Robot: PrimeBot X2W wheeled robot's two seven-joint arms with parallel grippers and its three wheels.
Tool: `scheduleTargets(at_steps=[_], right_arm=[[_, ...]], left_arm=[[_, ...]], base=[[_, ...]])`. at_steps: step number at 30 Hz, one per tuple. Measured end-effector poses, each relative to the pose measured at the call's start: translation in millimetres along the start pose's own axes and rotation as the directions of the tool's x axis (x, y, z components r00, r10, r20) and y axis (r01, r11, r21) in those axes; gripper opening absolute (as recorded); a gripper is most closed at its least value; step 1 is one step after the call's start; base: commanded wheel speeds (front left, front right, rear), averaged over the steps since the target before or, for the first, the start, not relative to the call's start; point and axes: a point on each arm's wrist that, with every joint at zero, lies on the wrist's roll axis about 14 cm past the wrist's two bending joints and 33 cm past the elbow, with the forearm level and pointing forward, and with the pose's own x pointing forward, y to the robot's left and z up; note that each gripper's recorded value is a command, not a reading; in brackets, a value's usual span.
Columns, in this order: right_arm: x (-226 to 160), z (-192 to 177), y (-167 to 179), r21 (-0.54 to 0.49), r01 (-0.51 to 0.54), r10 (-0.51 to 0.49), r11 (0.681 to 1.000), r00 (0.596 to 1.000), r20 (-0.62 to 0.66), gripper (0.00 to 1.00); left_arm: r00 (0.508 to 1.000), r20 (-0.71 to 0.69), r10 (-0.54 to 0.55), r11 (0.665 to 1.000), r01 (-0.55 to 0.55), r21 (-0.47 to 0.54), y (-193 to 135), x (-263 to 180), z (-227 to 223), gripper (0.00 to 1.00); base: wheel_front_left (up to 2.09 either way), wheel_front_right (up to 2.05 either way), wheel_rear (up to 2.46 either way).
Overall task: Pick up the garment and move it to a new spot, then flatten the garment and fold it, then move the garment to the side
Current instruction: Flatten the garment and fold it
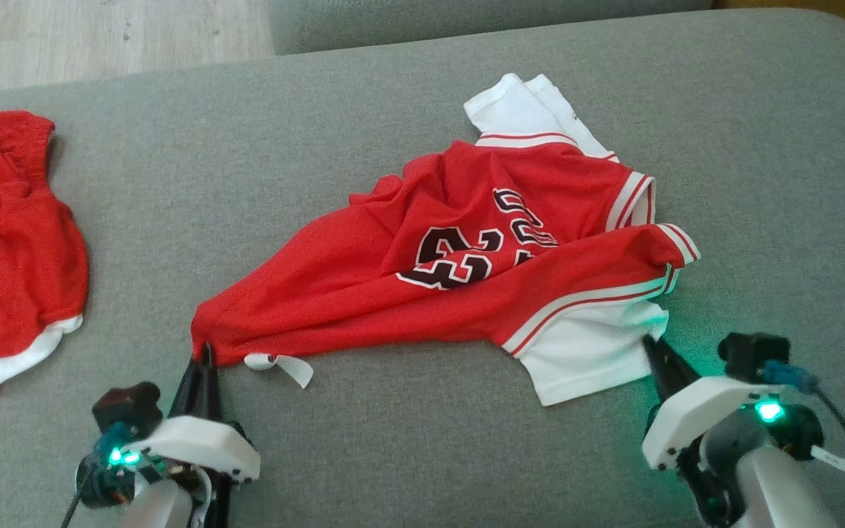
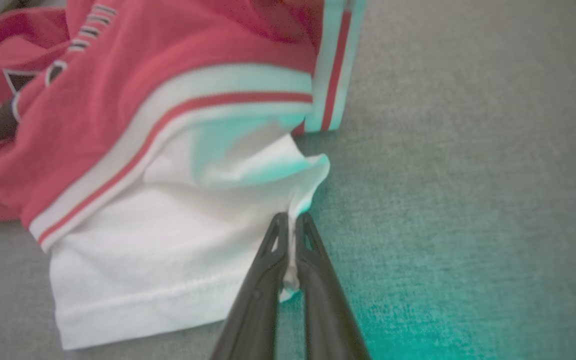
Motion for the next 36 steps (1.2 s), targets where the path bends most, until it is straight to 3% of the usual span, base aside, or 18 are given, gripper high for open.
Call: scheduleTargets(at_steps=[7, 12, 16, 19, 24, 27, 29, 33, 36], right_arm=[[-18, 71, 1, 0.032, -0.016, 0.008, 0.999, 0.972, 0.236, 0.0], [-59, 138, 8, 0.008, -0.041, 0.034, 0.999, 0.902, 0.43, 0.0], [-97, 179, 14, -0.015, -0.055, 0.055, 0.998, 0.838, 0.543, 0.0], [-128, 210, 16, -0.036, -0.052, 0.063, 0.998, 0.77, 0.636, 0.0], [-161, 244, 19, -0.074, -0.027, 0.072, 0.997, 0.693, 0.717, 0.0], [-152, 261, 22, -0.079, -0.051, 0.093, 0.996, 0.685, 0.722, 0.0], [-128, 269, 22, -0.084, -0.076, 0.113, 0.994, 0.72, 0.685, 0.0], [-62, 293, 31, -0.093, -0.144, 0.17, 0.985, 0.764, 0.622, 0.0], [-25, 334, 37, -0.13, -0.136, 0.188, 0.982, 0.729, 0.658, 0.0]], left_arm=[[0.962, 0.26, -0.081, 0.972, 0.134, -0.194, -29, -2, 75, 0.0], [0.867, 0.47, -0.164, 0.882, 0.342, -0.323, -58, -33, 153, 0.0], [0.755, 0.597, -0.272, 0.797, 0.524, -0.299, -90, -76, 215, 0.0], [0.685, 0.647, -0.335, 0.755, 0.606, -0.251, -107, -106, 248, 0.0], [0.649, 0.644, -0.406, 0.689, 0.68, -0.251, -127, -127, 269, 0.0], [0.681, 0.596, -0.425, 0.687, 0.671, -0.277, -130, -109, 269, 0.0], [0.725, 0.551, -0.413, 0.706, 0.637, -0.309, -126, -83, 265, 0.0], [0.791, 0.509, -0.34, 0.774, 0.543, -0.327, -106, -17, 272, 0.0], [0.783, 0.565, -0.26, 0.825, 0.485, -0.292, -89, 27, 303, 0.0]], base=[[0.0, 0.0, 0.0], [0.0, 0.0, 0.0], [0.0, 0.0, 0.0], [0.0, 0.0, 0.0], [0.0, 0.0, 0.0], [0.0, 0.0, 0.0], [0.0, 0.0, 0.0], [0.0, 0.0, 0.0], [0.0, 0.0, 0.0]])
